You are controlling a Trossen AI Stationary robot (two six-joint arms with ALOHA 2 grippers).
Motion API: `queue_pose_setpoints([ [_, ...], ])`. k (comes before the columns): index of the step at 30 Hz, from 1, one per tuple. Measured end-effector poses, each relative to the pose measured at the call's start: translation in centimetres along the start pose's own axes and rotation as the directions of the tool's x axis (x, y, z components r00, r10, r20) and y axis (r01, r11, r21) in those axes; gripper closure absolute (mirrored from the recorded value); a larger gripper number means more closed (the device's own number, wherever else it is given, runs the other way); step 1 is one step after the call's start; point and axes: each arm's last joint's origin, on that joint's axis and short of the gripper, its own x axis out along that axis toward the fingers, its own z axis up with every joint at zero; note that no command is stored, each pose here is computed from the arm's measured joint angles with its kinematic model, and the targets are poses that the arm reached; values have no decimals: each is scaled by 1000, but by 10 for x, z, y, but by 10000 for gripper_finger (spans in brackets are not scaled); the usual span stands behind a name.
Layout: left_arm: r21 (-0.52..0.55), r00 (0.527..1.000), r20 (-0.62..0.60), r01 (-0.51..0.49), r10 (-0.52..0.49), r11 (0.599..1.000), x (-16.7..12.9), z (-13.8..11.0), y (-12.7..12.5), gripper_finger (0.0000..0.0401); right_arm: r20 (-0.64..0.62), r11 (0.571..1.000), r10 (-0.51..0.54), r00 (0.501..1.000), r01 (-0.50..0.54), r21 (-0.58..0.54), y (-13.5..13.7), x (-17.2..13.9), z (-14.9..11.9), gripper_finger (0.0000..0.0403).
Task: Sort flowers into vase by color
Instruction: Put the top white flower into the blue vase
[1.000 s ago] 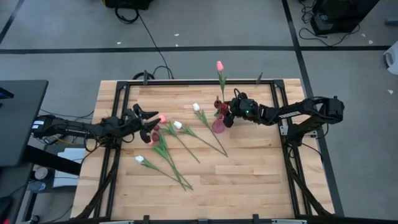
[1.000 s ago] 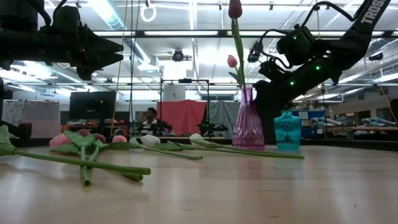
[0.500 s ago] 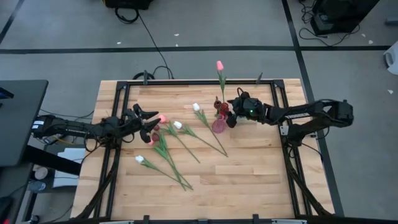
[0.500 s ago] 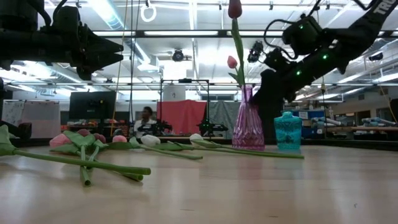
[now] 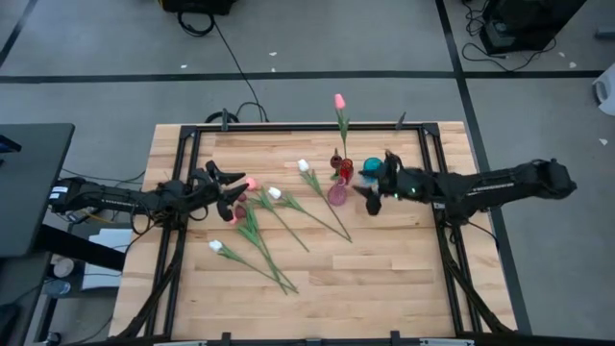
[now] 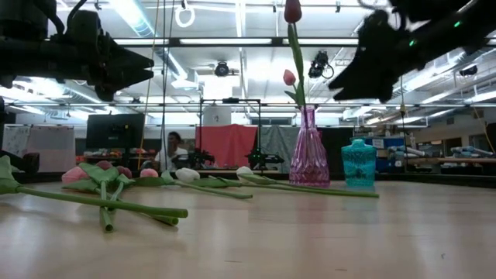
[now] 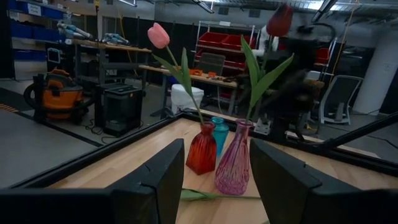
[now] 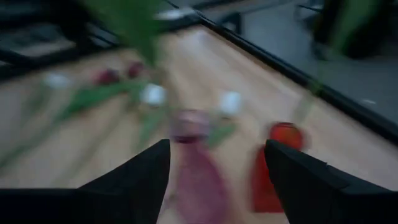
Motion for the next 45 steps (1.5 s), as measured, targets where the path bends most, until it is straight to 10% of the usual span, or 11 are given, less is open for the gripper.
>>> queue_pose_setpoints([
  [8,8,996,-3,-84,84,996,0,-1,3,213,-155,993,119,981,-121,2,63,12,-20,149],
  [16,6,997,10,-83,82,997,0,0,2,213,-413,998,-54,909,68,18,92,51,-45,166],
  [30,28,997,13,-83,82,996,0,1,2,213,-512,978,-183,839,208,-8,90,91,-90,180],
  [40,29,997,13,-83,83,996,0,0,2,213,-574,983,-116,810,175,48,89,94,-92,372],
  [45,29,997,13,-83,83,996,0,0,2,213,-613,987,-41,789,129,99,85,94,-87,391],
])
